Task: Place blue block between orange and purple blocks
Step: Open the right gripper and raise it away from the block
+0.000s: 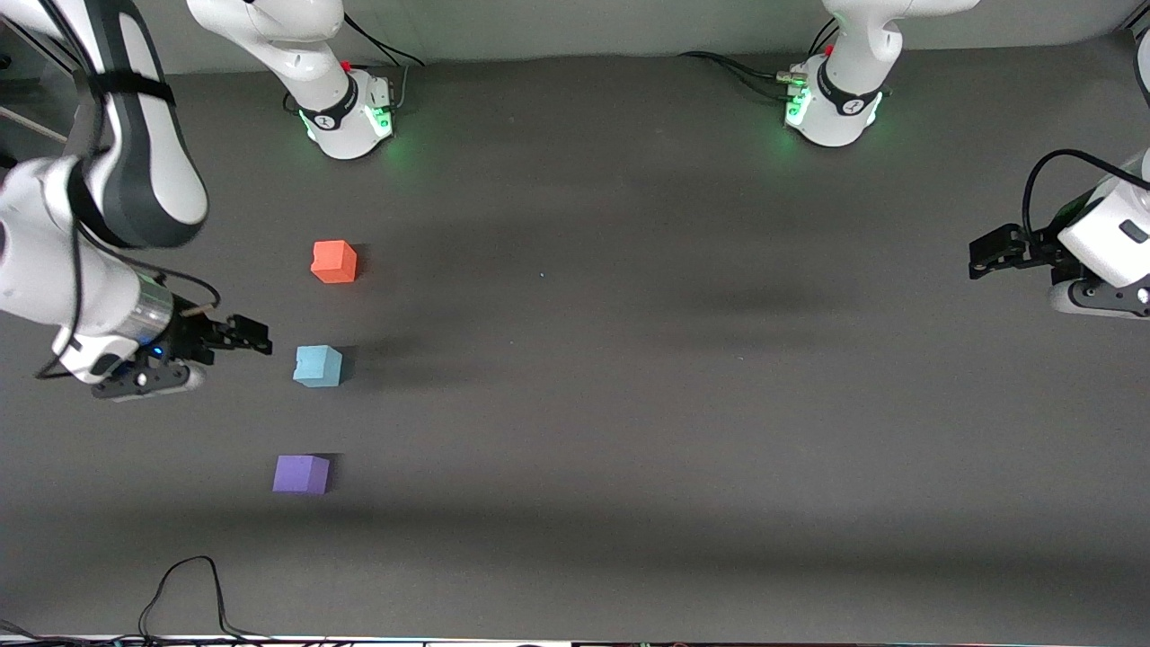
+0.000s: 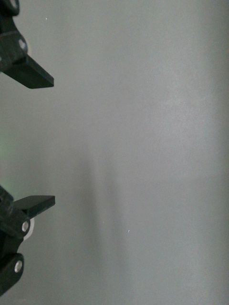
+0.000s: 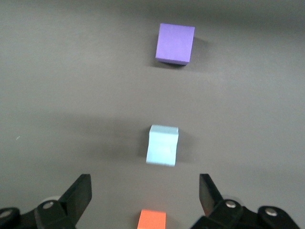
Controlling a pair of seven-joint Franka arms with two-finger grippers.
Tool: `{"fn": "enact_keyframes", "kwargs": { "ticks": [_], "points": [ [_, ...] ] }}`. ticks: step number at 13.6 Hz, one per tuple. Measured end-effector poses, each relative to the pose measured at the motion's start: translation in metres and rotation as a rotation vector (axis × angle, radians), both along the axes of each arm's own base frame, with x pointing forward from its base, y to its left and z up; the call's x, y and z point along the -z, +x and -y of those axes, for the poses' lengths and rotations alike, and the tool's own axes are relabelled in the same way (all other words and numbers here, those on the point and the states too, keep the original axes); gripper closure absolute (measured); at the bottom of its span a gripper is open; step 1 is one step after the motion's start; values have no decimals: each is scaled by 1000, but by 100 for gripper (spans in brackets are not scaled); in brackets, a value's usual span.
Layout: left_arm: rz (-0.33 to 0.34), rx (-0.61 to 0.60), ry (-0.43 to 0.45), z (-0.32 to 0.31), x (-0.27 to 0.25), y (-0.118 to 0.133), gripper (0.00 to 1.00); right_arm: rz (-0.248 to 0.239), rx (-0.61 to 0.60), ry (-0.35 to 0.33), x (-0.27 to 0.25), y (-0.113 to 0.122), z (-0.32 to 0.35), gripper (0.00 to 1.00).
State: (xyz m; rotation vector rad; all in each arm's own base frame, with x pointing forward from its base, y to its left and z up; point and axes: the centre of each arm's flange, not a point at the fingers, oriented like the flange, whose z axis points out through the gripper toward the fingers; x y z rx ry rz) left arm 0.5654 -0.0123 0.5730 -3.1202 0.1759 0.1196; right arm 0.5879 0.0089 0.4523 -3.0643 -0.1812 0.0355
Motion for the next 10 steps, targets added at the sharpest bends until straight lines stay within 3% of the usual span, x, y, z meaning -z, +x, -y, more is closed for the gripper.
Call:
{"fn": "enact_keyframes", "kwargs": {
  "ticks": [3, 5, 10],
  "points": [
    [0, 0, 0, 0, 0, 0, 0, -19, -36, 0, -85, -20, -19, 0],
    [0, 0, 0, 0, 0, 0, 0, -5, -46, -3, -133, -37, -23, 0],
    [0, 0, 0, 0, 0, 0, 0, -5, -17, 5, -156, -50, -12, 0]
  ]
}}
